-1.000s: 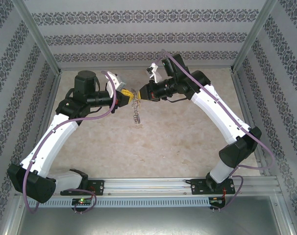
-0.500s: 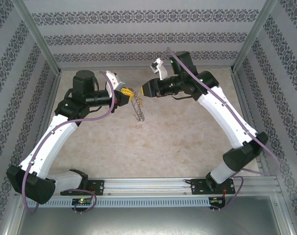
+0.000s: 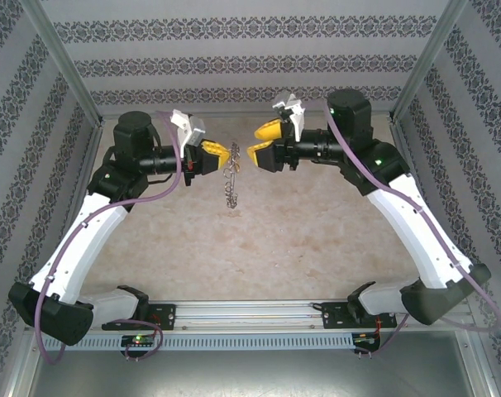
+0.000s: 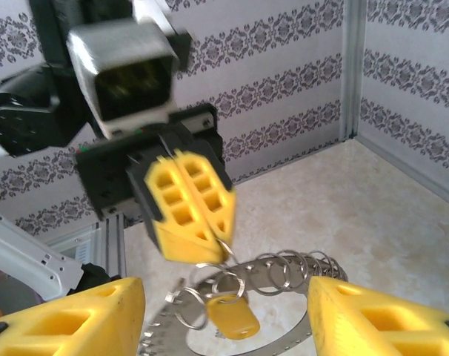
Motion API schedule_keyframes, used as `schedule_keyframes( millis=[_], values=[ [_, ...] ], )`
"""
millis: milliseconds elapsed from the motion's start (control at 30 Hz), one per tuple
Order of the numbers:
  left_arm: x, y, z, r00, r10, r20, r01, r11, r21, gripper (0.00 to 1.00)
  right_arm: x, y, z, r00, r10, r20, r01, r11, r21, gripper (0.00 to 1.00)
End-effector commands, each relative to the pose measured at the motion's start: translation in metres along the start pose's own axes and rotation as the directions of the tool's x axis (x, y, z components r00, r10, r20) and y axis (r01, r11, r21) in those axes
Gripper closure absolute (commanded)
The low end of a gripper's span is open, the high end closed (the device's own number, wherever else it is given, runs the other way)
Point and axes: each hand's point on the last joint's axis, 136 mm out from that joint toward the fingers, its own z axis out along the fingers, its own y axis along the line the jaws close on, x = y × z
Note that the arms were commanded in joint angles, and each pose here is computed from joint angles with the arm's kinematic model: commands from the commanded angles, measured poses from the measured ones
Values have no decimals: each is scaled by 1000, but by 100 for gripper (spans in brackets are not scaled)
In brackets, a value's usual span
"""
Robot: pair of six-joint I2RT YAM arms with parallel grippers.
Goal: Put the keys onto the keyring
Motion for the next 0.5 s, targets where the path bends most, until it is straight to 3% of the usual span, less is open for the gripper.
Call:
schedule_keyframes(
  millis=[0,467],
  values=[
    [-43,-22,-5,992,56,109,-66,994,87,100,-13,3,2,998,-47,39,49,998,-50,41],
    [-51,-22,-4,991,38,131,-51,994,94,100,-19,11,11,998,-24,55,32,987,-159,52]
  ],
)
